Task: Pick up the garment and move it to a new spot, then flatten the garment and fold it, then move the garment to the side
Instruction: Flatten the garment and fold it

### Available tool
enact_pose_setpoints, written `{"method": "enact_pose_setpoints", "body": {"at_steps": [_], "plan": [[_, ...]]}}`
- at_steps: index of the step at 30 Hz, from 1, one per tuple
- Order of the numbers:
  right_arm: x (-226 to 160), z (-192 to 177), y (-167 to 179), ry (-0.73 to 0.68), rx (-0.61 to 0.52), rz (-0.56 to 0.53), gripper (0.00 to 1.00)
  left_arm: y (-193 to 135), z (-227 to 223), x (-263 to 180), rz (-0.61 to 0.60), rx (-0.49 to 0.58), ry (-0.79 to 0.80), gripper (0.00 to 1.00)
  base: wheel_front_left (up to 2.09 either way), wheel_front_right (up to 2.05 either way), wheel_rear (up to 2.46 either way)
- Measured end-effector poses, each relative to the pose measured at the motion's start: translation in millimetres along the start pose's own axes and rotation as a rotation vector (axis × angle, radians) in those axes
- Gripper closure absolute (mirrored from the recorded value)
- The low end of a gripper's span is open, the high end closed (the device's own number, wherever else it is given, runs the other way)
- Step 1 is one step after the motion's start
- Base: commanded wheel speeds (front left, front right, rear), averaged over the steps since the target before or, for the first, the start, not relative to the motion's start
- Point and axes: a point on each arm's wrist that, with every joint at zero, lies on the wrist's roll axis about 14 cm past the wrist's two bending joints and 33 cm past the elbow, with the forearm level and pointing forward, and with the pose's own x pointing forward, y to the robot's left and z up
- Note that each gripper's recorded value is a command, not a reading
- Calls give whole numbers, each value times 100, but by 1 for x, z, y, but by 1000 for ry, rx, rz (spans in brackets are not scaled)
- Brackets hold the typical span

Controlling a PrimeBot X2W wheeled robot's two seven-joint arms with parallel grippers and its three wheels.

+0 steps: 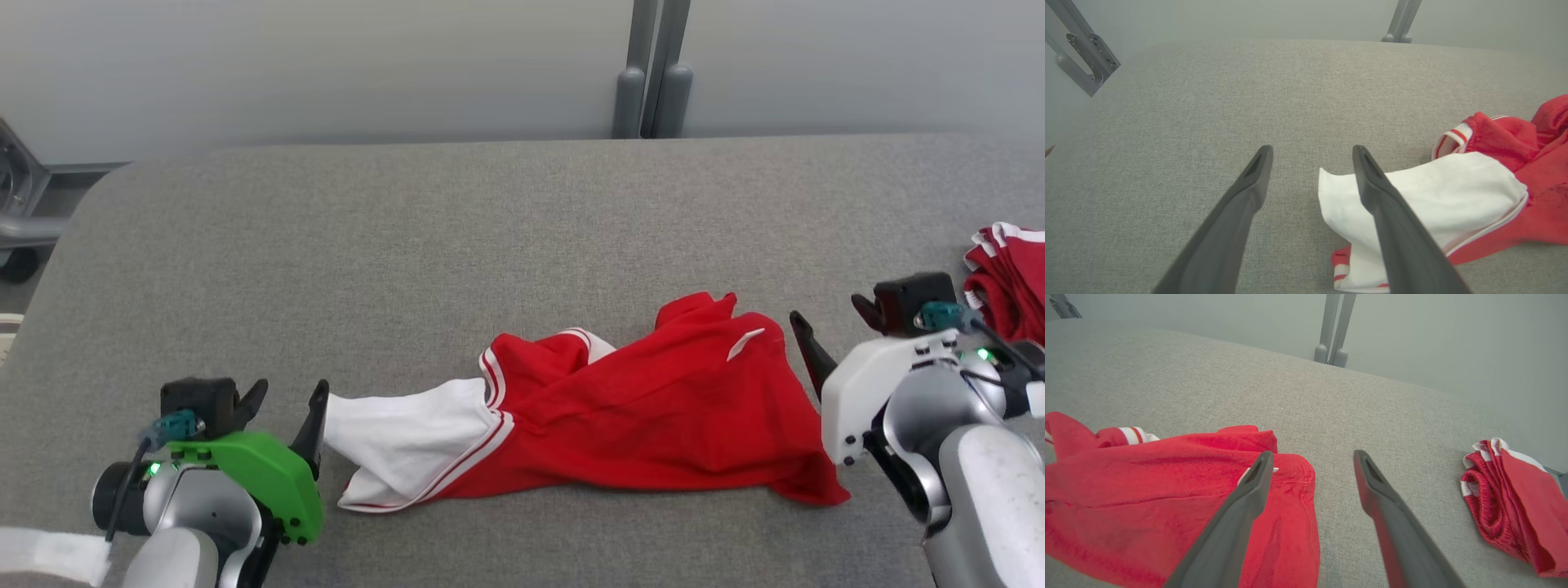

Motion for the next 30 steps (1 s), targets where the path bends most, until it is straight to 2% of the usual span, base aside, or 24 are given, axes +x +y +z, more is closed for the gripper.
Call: {"method": "enact_pose_setpoints", "body": {"at_steps": [6, 13, 25, 26, 27, 28, 30], "plan": [[26, 9, -4, 70, -71, 47, 0, 3, -19, 23, -20, 27, 201, 0, 0, 0, 0], [47, 8, -18, 106, -123, 50, 0, 1, -35, 37, -47, 28, 332, 0, 0, 0, 0], [68, -7, -21, 155, -126, 68, 0, 1, -48, 37, -21, -61, 422, 0, 0, 0, 0], [69, -8, -21, 158, -125, 70, 0, 2, -50, 35, -13, -65, 432, 6, 0, 0, 0], [69, -10, -21, 161, -125, 70, 0, 2, -52, 32, -10, -66, 443, 18, 0, 0, 0], [69, -11, -21, 165, -126, 70, 0, 1, -54, 30, -13, -70, 453, 53, 0, 0, 0], [70, -13, -21, 167, -125, 72, 0, -2, -53, 28, -24, -73, 452, 100, 0, 0, 0]]}}
